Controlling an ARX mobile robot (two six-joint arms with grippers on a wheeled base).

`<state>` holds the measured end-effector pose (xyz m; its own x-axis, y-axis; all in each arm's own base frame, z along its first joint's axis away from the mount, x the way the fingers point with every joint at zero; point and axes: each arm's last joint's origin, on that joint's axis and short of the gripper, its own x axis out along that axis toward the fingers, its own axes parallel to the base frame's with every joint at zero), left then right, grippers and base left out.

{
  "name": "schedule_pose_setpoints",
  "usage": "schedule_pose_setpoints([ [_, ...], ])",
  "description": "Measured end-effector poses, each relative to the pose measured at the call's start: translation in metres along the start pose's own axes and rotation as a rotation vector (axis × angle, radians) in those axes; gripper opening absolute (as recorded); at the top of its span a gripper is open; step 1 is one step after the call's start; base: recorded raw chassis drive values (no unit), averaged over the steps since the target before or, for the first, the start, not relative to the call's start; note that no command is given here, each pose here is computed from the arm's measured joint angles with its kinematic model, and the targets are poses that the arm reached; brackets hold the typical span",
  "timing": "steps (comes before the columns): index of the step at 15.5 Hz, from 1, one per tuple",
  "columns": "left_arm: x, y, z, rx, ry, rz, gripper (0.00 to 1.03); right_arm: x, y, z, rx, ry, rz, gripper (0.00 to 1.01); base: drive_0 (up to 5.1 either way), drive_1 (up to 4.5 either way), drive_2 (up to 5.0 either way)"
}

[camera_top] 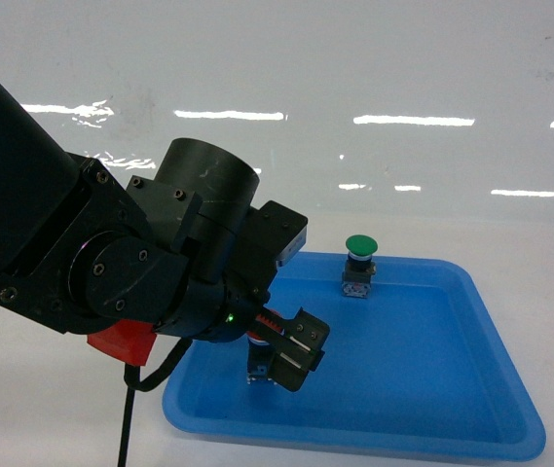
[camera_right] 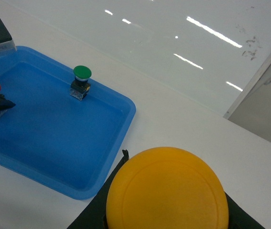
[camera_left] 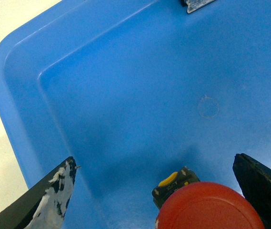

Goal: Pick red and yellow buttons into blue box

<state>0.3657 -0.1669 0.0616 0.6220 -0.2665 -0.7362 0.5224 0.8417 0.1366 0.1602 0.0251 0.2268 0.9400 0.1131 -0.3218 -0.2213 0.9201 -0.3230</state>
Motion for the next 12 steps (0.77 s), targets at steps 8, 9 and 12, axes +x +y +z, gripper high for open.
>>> schedule_pose_setpoints([
  [8,0.009,-0.001,-0.011,-0.019,0.045,0.026,0.98,0.0,0.0,0.0,0.0,0.0,0.0,0.28,0.0,0.0,0.0],
  [9,0.009,-0.001,-0.011,-0.019,0.045,0.029,0.98,0.0,0.0,0.0,0.0,0.0,-0.001,0.28,0.0,0.0,0.0],
  [12,0.009,-0.001,-0.011,-0.018,0.046,0.028,0.9,0.0,0.0,0.0,0.0,0.0,0.0,0.28,0.0,0.0,0.0],
])
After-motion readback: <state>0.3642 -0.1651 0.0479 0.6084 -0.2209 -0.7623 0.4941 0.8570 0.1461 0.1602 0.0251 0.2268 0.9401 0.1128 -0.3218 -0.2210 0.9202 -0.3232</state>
